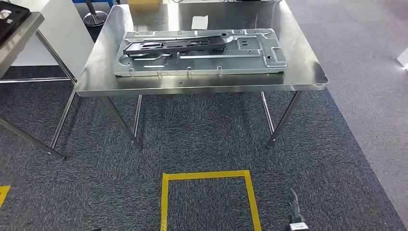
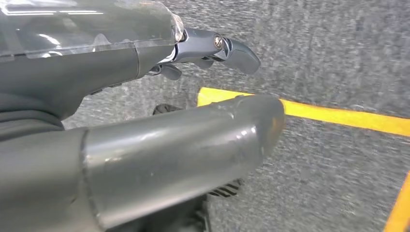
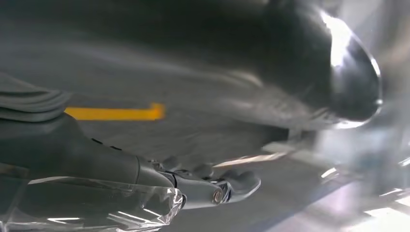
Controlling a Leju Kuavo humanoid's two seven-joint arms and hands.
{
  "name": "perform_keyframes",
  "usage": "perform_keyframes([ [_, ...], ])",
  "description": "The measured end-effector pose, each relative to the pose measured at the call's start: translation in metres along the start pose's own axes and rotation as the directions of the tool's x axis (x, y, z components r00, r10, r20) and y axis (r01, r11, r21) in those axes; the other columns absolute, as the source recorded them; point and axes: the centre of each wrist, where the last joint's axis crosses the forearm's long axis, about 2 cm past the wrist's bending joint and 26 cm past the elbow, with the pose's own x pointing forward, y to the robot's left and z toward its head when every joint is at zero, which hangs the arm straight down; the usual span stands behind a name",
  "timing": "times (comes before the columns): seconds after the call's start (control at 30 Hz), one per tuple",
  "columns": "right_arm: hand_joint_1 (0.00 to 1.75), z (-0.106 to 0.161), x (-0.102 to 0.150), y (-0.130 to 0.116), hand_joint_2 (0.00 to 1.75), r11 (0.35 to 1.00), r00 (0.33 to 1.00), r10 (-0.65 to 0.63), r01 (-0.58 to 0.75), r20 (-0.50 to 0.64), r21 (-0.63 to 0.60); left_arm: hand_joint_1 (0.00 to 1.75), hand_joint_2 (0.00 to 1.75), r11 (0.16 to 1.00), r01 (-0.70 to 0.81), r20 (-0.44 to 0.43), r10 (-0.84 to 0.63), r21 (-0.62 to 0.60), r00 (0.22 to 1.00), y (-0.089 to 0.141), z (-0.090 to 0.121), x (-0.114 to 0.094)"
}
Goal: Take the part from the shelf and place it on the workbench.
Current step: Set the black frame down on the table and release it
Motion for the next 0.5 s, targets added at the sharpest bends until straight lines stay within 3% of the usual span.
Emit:
perform_keyframes([
  [0.1, 0.00, 0.021, -0.042, -0.026, 0.00, 0.994, 0.975, 0.005, -0.029, -0.224, -0.103, 0.00, 0.00, 1.000, -0.016, -0.002, 0.016, 0.007, 1.000, -0.003, 0.001, -0.002],
  [0.27, 0.00, 0.053, -0.072, -0.040, 0.00, 0.977, 0.883, -0.056, -0.048, -0.466, -0.209, 0.00, 0.00, 1.000, -0.027, -0.009, 0.027, 0.014, 1.000, -0.005, 0.002, -0.005],
  [0.37, 0.00, 0.067, -0.082, -0.037, 0.00, 0.958, 0.745, -0.150, -0.054, -0.650, -0.282, 0.00, 0.00, 0.999, -0.045, -0.011, 0.046, 0.027, 0.999, -0.006, 0.003, -0.005],
  [0.5, 0.00, 0.079, -0.086, -0.030, 0.00, 0.924, 0.491, -0.266, -0.115, -0.830, -0.365, 0.00, 0.00, 0.996, -0.065, -0.006, 0.065, 0.061, 0.998, -0.015, 0.004, -0.005],
])
